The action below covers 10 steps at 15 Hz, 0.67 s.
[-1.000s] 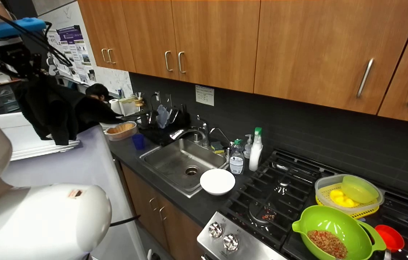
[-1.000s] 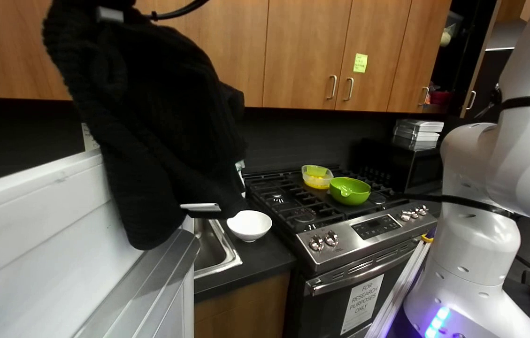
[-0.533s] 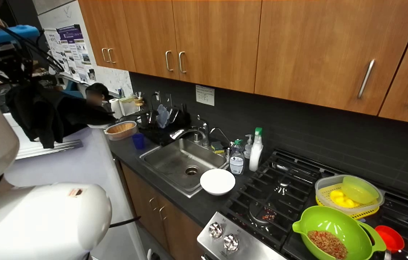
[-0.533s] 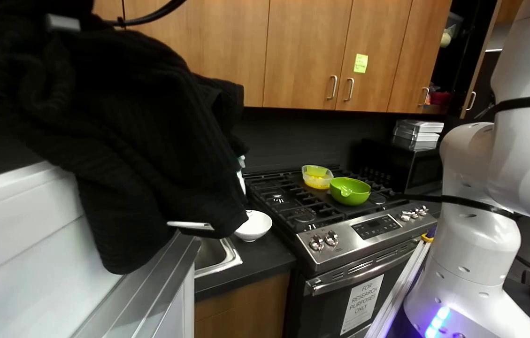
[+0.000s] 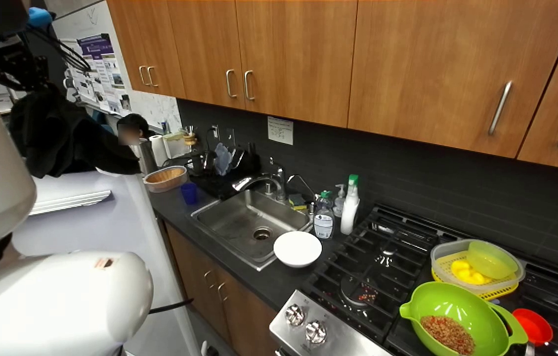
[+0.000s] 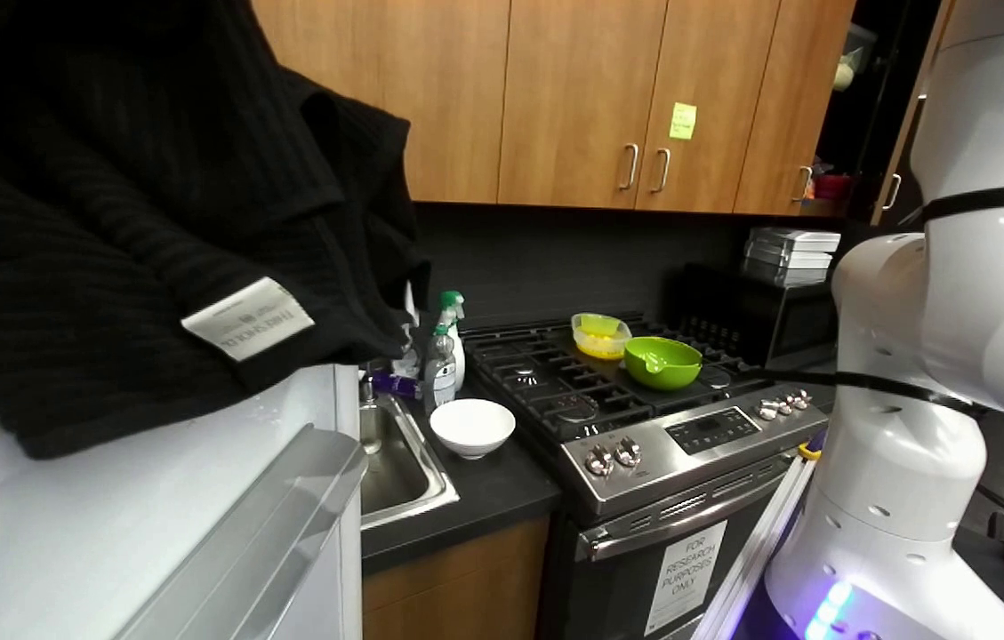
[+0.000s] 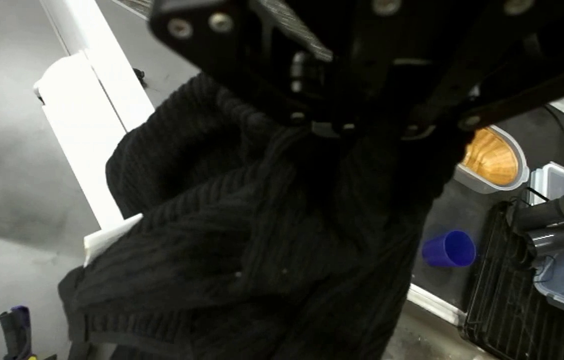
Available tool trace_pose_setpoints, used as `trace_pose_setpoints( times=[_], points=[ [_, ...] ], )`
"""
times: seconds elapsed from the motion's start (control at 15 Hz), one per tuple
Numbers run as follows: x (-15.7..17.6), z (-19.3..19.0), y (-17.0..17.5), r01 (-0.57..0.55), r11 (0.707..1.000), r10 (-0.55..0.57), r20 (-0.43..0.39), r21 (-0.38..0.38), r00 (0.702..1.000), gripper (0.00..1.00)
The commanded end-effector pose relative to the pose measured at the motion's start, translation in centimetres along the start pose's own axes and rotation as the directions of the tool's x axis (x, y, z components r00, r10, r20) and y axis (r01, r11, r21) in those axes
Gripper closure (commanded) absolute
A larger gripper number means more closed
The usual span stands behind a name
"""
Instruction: Put the cloth on the white stand
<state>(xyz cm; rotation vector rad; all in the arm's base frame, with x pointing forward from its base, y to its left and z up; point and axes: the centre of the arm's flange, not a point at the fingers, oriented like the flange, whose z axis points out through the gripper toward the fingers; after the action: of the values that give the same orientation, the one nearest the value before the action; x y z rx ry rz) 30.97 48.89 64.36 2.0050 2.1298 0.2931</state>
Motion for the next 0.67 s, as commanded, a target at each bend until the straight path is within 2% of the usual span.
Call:
trace_pose_setpoints(
  times=[0.0, 0.07, 0.33, 0.6],
  points=[
    [0.17, 0.16, 0.26, 0.000, 1.000, 0.000, 0.000, 0.002, 1.000, 0.65],
    [0.26, 0.43, 0.38, 0.000, 1.000, 0.000, 0.001, 0.006, 1.000, 0.89],
    [0.35, 0.75, 0.43, 0.001, 1.000, -0.001, 0.003, 0.011, 1.000, 0.66],
    [0.35, 0.70, 0.43, 0.001, 1.000, -0.001, 0.002, 0.010, 1.000, 0.65]
  ],
)
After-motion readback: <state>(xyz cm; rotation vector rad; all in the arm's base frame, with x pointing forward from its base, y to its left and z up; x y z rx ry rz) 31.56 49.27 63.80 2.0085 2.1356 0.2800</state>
